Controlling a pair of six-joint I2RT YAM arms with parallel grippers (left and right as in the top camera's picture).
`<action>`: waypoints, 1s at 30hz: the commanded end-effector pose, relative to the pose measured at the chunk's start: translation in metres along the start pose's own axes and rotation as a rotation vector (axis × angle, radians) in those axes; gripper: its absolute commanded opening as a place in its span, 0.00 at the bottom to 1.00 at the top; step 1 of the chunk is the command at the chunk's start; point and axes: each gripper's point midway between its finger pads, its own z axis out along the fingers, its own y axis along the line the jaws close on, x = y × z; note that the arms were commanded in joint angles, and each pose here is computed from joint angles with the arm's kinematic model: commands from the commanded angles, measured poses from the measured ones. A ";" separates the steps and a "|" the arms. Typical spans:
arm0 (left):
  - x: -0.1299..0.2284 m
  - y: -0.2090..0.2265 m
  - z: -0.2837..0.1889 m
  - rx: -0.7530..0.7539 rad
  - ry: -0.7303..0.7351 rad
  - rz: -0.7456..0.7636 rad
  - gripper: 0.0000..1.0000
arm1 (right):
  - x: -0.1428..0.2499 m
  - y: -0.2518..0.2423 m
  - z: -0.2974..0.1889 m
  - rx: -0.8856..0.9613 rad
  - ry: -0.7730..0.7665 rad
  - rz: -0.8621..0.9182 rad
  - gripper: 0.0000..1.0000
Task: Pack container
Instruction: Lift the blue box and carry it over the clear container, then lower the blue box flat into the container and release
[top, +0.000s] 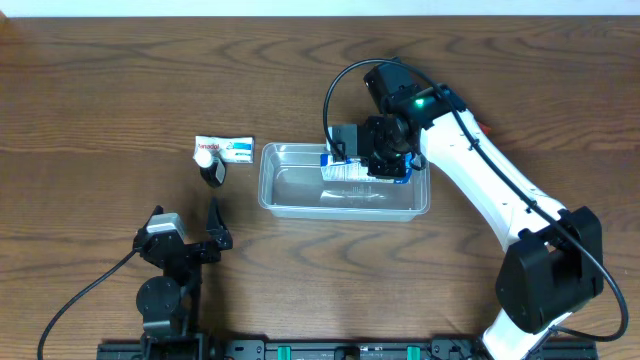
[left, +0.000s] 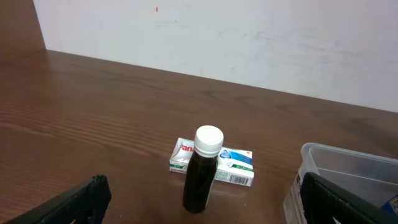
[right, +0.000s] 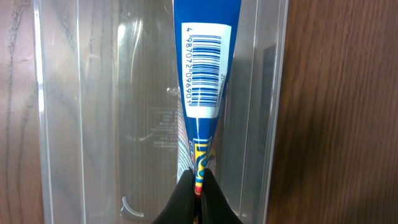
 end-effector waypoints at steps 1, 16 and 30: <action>0.016 0.006 0.001 -0.023 0.050 0.002 0.98 | 0.004 0.001 0.006 -0.021 0.000 -0.002 0.01; 0.016 0.006 0.001 -0.023 0.050 0.002 0.98 | 0.019 0.006 0.021 -0.039 0.015 -0.018 0.01; 0.016 0.006 0.001 -0.023 0.050 0.002 0.98 | 0.034 0.008 0.042 -0.031 0.014 -0.005 0.01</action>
